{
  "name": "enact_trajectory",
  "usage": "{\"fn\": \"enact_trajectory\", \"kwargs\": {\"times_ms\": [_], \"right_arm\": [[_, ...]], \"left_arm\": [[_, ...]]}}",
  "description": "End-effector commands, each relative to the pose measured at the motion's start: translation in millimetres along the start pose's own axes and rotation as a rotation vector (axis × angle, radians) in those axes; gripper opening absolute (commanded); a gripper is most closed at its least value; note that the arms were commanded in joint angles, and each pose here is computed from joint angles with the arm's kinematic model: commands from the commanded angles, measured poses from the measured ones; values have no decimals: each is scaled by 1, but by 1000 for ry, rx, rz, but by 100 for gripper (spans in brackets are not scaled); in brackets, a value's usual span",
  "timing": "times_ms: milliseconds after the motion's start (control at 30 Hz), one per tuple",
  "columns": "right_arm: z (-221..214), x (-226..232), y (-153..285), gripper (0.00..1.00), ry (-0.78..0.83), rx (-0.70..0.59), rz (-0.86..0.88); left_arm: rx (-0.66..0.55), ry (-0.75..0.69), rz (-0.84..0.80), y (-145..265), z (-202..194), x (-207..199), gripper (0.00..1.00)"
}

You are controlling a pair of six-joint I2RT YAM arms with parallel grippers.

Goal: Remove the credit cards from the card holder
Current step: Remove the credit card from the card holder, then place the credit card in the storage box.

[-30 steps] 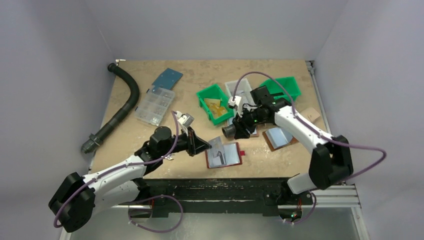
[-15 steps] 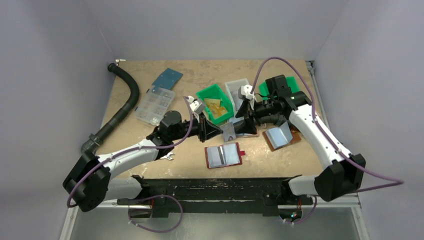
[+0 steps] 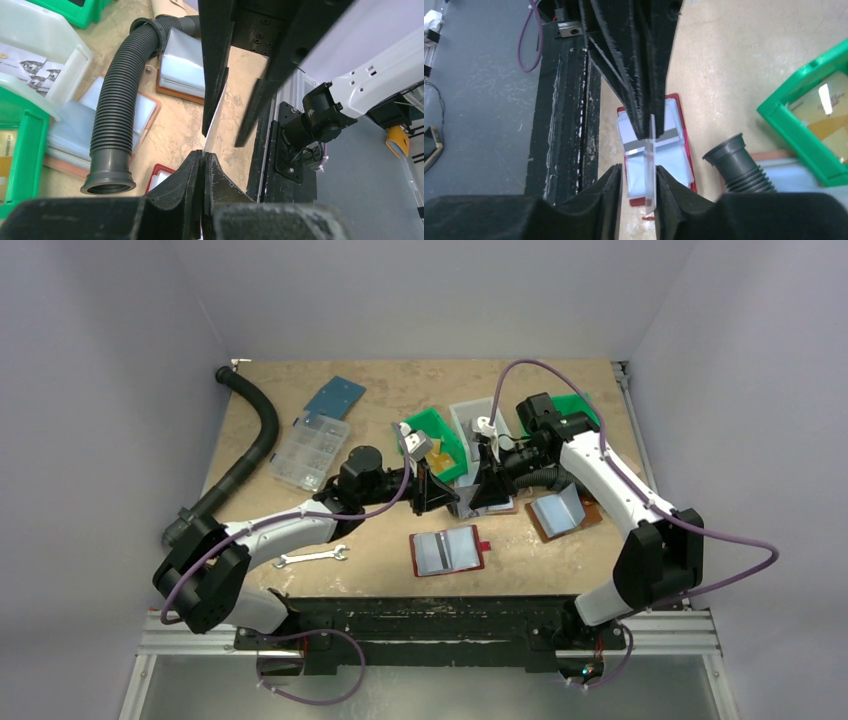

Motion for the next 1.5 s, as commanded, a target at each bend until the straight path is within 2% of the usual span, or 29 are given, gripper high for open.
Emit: {"fn": "enact_trajectory", "kwargs": {"times_ms": [0,67,133,167,300,367,500,600,767,833,967,1200,1467], "right_arm": [[16,7,1,19,-1,-45,76],[16,4,0,0,-17,-39,79],[14,2,-1,0,-23,-31,76],[14,2,-1,0,-22,-27,71],[11,-2,0,0,-10,-9,33],[9,-5,4,0,2,-1,6],[9,-13,19,0,12,-16,-45],[11,-18,36,0,10,-50,-98],[17,-31,69,0,-7,-110,-245],[23,-37,84,0,-1,-137,-310],[39,-46,106,0,7,-149,-405],[68,-63,133,0,12,-159,-500],[98,-82,148,3,12,-204,-563]], "left_arm": [[-50,-76,-36,-7,18,-2,0],[-45,-77,-21,-6,18,0,0],[-37,-71,7,-6,17,4,0],[-31,-66,23,-6,17,6,3],[25,-27,123,-1,17,23,38],[42,8,145,5,15,31,49],[16,112,133,18,13,41,57],[55,208,242,32,4,59,59],[33,159,477,67,14,69,63],[-1,123,555,81,26,67,73],[-19,88,679,105,38,62,99],[41,36,727,129,35,49,100],[206,22,848,146,5,59,100]]}}
Point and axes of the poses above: each gripper's point midway between its finger pads, its own y axis back along the fingers, its own x axis along the line the jaws close on, z = x × y, the point moved 6 cm from there along y, back along the fingers, and after that the axes turned 12 degrees about -y, right-handed, at the moved point
